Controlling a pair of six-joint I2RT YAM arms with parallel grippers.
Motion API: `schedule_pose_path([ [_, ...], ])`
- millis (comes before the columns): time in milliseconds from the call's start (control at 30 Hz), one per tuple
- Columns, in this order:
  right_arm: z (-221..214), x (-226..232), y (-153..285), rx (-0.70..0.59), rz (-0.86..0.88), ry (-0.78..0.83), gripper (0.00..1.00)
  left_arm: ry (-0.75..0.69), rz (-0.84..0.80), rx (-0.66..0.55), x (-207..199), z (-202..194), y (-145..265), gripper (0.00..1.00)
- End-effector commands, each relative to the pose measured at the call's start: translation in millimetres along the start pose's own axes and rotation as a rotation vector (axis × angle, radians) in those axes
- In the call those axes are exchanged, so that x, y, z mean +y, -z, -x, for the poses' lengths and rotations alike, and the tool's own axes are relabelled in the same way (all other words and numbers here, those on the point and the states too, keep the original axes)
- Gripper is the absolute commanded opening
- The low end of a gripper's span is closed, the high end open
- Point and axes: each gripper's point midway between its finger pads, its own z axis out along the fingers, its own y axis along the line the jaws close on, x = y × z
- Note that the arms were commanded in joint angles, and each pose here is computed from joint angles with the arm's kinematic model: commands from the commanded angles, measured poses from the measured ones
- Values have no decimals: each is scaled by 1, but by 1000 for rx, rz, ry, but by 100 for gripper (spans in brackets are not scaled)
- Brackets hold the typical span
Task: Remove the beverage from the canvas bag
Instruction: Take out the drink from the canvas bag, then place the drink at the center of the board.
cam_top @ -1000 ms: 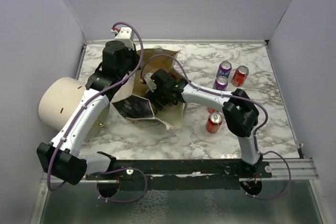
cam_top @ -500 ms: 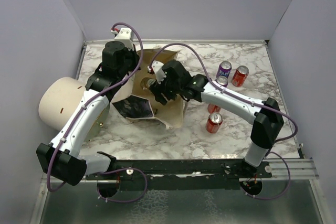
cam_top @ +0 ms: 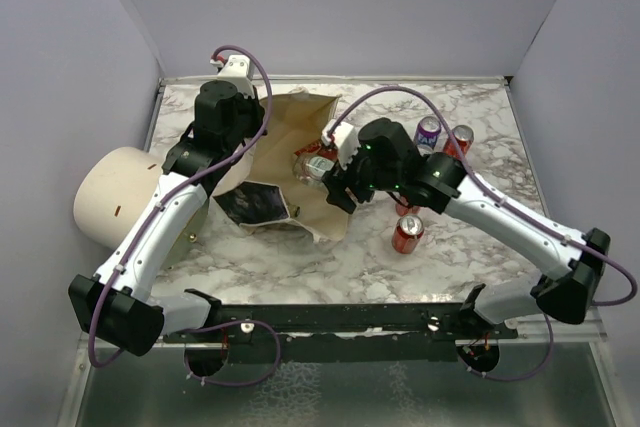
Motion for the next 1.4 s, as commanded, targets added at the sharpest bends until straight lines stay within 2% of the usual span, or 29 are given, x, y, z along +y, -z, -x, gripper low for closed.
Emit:
schedule_pose_path([
  [0, 55, -2, 68, -209, -27, 33, 2, 12, 11, -60, 3, 15, 8, 0],
  [167, 73, -28, 113, -265, -190, -2, 2, 22, 11, -55, 2, 12, 9, 0],
  [333, 78, -66, 150, -268, -424, -18, 2, 31, 12, -49, 3, 10, 10, 0],
  [600, 52, -127, 205, -224, -876, -105, 2, 35, 24, -55, 5, 11, 14, 0],
  [667, 49, -136, 208, -197, -932, -110, 2, 35, 25, -55, 5, 11, 14, 0],
  [833, 17, -179, 189, -44, -909, -222, 2, 41, 16, -56, 3, 12, 14, 0],
  [1100, -67, -222, 175, 301, -847, -443, 2, 35, 20, -53, 5, 9, 17, 0],
  [1200, -87, -227, 180, 342, -833, -500, 2, 33, 17, -40, 5, 4, 19, 0],
  [1367, -145, -226, 177, 435, -771, -670, 2, 23, -10, -23, 1, 1, 18, 0],
])
